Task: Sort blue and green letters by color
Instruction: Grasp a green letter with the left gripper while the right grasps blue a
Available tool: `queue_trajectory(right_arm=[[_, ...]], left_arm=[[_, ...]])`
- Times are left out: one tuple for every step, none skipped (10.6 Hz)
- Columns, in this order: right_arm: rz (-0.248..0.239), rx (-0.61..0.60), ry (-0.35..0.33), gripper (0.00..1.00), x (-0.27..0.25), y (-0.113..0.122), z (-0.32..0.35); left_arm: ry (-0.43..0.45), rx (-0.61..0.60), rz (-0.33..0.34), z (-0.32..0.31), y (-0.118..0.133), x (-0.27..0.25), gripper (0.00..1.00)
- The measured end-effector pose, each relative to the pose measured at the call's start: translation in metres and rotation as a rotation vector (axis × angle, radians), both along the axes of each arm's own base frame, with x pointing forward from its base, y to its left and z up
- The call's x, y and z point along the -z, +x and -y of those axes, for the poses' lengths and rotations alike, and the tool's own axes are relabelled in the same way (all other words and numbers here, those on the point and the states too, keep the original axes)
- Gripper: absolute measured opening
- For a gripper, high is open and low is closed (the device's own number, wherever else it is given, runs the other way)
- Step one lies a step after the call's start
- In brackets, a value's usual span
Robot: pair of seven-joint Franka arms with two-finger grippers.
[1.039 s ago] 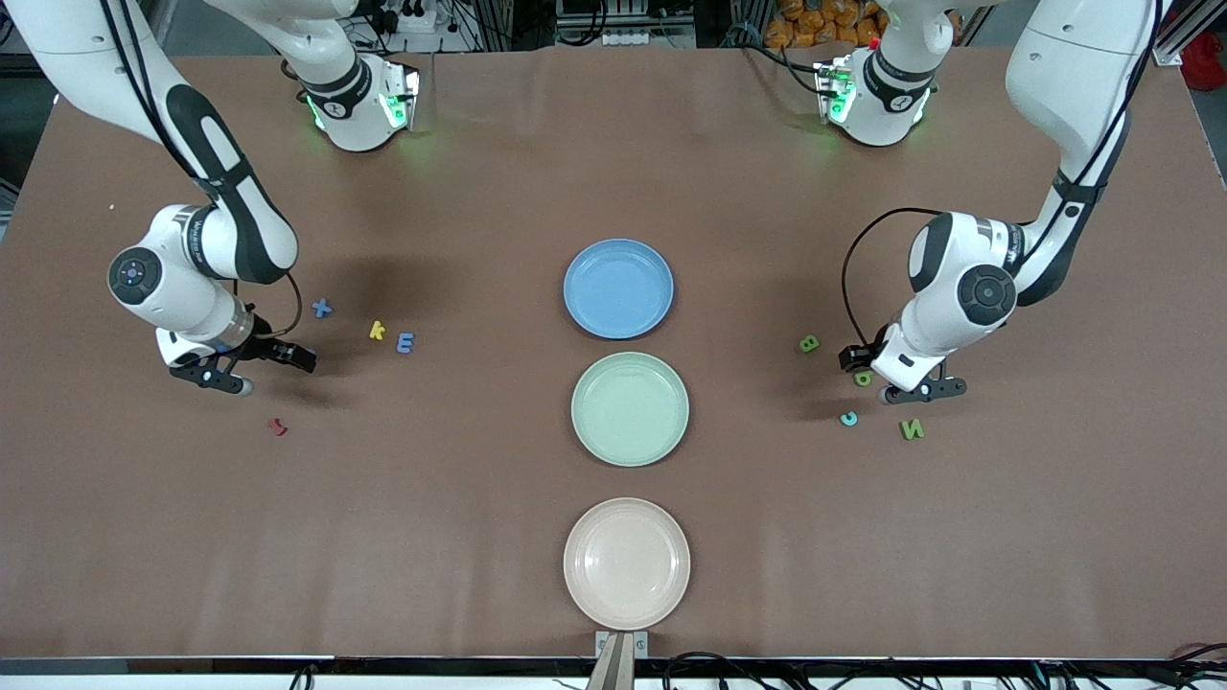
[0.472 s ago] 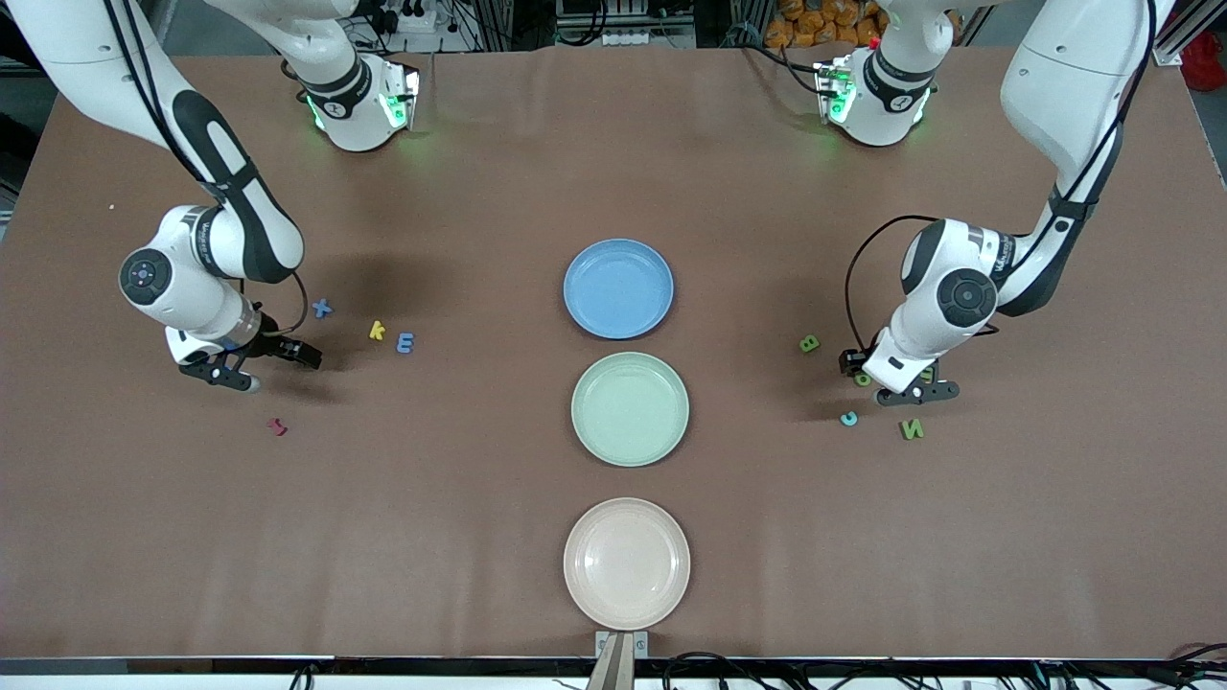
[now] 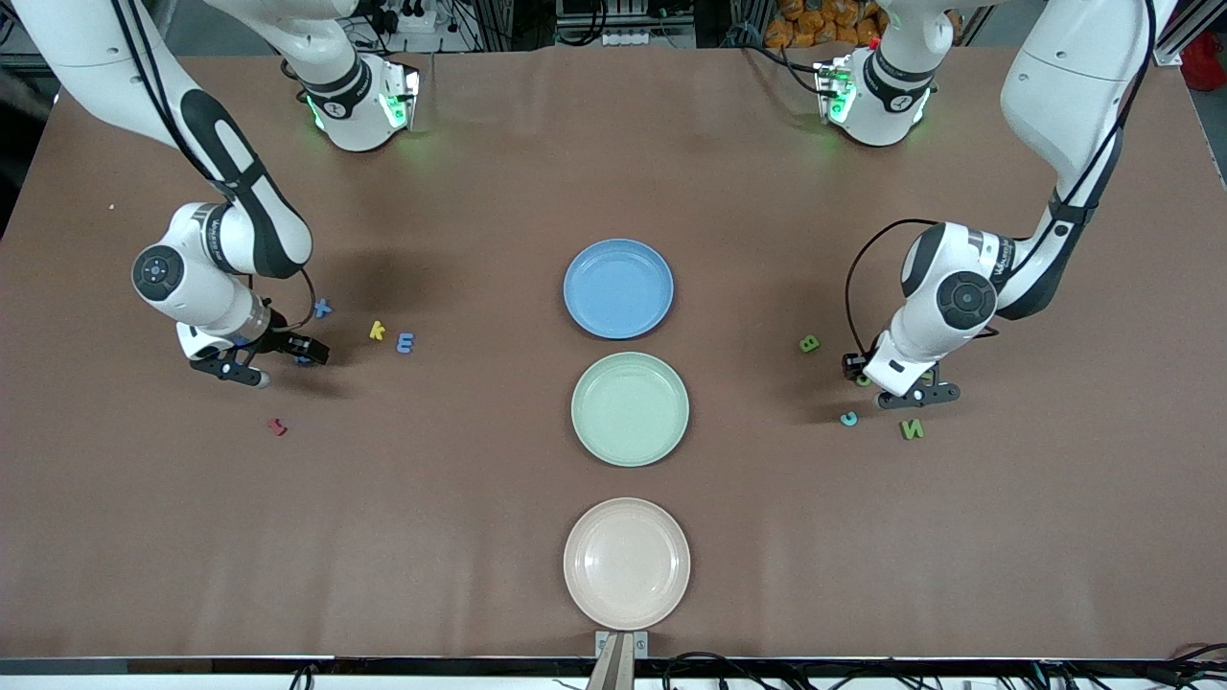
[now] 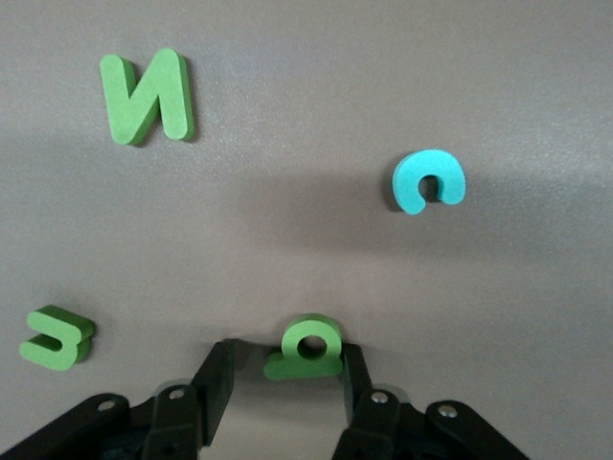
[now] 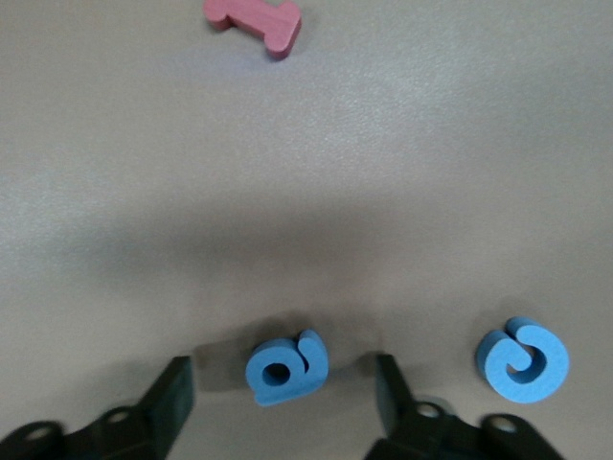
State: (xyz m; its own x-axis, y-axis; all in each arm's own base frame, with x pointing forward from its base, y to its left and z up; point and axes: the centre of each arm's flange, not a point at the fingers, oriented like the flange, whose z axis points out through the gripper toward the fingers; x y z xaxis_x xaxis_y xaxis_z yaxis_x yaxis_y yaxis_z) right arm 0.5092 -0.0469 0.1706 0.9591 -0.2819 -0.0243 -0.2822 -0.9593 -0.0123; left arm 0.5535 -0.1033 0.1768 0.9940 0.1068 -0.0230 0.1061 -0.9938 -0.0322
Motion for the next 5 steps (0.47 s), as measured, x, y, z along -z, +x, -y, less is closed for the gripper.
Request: queue_trajectory(right_arm=[[0.001, 0.005, 0.001, 0.71, 0.0, 0.0002, -0.0019], [0.002, 0.006, 0.002, 0.58, -0.0003, 0.0003, -0.0039], [0.008, 0.006, 0.001, 0.43, -0.0021, 0.0012, -0.0042], [0.01, 0.005, 0.002, 0.36, -0.0033, 0.0012, -0.0053], [0.012, 0.004, 0.002, 0.36, -0.003, 0.0009, -0.0058]], left_arm=[[0.0, -0.004, 0.0, -0.0016, 0.0011, 0.0004, 0.54], [-0.001, -0.007, 0.002, -0.0034, 0.0023, 0.0005, 0.54], [-0.002, -0.009, 0.005, -0.004, 0.0034, 0.0, 0.49], [-0.003, -0.009, 0.005, -0.0041, 0.004, 0.0, 0.48], [-0.004, -0.009, 0.007, -0.0037, 0.0047, -0.0004, 0.43]])
